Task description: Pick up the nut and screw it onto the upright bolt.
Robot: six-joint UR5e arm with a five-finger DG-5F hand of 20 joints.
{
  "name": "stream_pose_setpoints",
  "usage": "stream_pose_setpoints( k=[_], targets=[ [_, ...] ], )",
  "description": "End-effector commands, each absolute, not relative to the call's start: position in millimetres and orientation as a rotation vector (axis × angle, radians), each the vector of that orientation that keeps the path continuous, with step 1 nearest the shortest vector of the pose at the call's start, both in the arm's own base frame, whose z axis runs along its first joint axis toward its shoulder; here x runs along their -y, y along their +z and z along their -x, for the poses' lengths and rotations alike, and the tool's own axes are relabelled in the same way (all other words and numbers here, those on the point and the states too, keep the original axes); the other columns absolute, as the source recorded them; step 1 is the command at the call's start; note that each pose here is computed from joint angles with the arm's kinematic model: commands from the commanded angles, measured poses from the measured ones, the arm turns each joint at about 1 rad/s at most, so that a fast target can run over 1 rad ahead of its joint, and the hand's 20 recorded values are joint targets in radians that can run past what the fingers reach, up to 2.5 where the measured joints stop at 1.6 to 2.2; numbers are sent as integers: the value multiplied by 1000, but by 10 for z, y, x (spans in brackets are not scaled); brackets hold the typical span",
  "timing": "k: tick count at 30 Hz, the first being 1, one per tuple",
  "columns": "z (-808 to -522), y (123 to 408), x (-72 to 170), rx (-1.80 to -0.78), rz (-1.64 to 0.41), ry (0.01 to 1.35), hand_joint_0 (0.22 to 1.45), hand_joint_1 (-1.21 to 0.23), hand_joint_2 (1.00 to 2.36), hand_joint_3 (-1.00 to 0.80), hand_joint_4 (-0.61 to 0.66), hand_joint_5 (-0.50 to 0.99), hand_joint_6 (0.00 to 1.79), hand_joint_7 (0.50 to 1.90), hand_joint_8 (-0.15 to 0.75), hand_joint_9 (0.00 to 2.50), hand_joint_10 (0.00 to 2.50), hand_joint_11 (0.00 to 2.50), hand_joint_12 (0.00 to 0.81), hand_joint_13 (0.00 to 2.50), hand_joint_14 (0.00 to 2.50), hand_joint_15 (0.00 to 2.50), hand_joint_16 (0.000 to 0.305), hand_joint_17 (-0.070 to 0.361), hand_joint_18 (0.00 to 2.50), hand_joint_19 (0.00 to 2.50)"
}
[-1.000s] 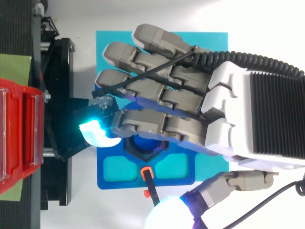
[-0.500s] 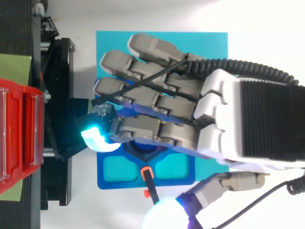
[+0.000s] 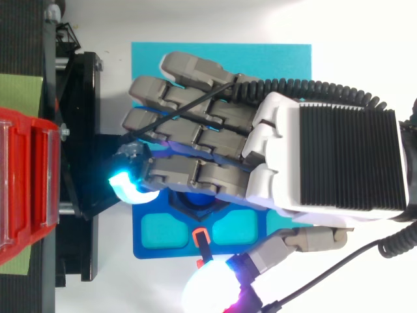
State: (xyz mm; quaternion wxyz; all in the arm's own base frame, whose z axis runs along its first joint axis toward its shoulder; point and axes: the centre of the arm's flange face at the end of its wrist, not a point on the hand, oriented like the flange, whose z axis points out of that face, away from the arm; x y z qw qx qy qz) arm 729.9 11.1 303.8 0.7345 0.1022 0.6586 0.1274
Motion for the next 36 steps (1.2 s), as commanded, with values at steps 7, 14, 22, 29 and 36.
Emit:
stream_pose_setpoints(
  k=[7,14,22,29,36],
  targets=[
    [-7312,3059,-114,-1437,-222,286,479,-114,1000,-500,205,-184,503,779,278,342,0,0,377,282,0,0,47,106,69,0],
    [-7317,3052,-136,-1437,-213,294,483,-115,1000,-500,226,-173,503,836,278,348,0,0,375,286,0,0,47,106,76,0],
    [-7318,3026,-171,-1444,-206,295,486,-126,1000,-500,251,-160,503,910,278,352,0,0,374,288,0,0,47,105,81,0],
    [-7307,3013,-170,-1457,-197,300,487,-132,1000,-500,266,-151,504,941,283,362,0,0,372,293,0,0,46,104,88,0],
    [-7295,2999,-130,-1471,-195,297,492,-139,1000,-500,275,-141,504,969,285,385,0,0,365,312,0,0,45,102,109,0]
  ],
)
